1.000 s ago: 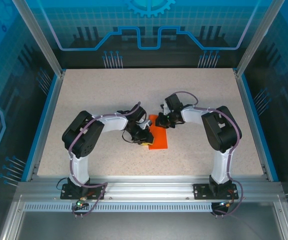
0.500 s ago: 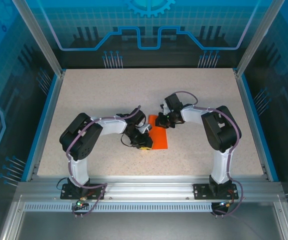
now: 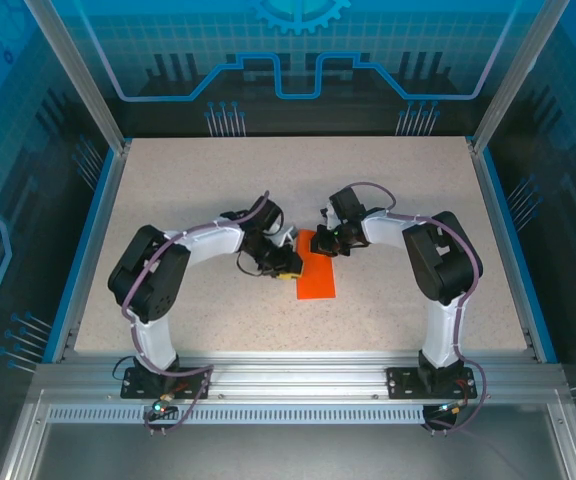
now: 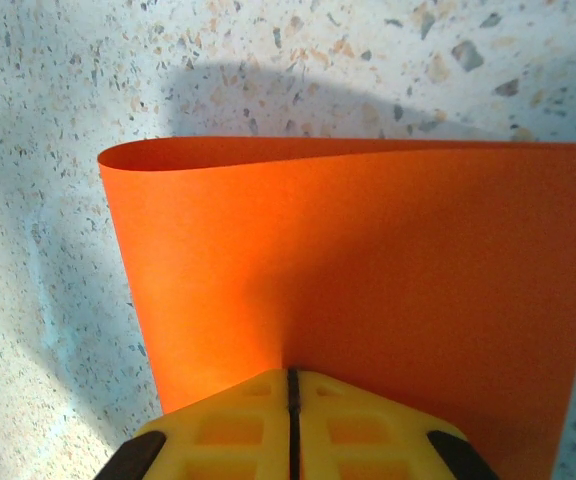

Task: Fold a paper plane with a square sheet of paper (fold left side to right side)
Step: First fold the square sheet of paper in half at the center of the table, then hold the square sheet of paper at the center of the table.

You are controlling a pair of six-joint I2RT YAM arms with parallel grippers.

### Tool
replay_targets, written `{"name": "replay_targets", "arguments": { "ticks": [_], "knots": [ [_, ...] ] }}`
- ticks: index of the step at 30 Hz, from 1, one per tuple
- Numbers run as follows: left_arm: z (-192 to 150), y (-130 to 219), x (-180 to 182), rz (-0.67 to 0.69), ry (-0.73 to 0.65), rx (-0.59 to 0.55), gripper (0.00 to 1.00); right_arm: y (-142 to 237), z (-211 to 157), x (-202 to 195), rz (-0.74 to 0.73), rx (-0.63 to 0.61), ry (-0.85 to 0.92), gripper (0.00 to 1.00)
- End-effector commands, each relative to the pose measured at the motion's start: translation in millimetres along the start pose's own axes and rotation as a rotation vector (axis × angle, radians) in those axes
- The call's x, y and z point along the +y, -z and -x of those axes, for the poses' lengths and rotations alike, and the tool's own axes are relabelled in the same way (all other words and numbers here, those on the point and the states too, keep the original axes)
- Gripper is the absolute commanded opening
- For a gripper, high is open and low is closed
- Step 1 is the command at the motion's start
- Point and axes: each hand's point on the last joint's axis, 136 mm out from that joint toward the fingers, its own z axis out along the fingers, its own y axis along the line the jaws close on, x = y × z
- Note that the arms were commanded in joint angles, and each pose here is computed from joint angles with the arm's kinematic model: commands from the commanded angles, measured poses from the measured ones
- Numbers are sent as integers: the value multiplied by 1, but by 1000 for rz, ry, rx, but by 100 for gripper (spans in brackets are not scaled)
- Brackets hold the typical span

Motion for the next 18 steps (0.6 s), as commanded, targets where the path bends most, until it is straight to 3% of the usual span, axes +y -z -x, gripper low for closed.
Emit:
{"name": "replay_targets", "arguments": {
  "ticks": [1,8,18],
  "knots": [
    [19,-10,-4,-13,-32,0,23,-12,-20,-34,-120,65,-54,9],
    [39,-27,4,-1,-12,-8,23,-13,-20,-32,-116,66,-47,9],
    [29,-44,33,62,79,31,22,-8,-10,-17,-59,19,-17,10]
  ]
}}
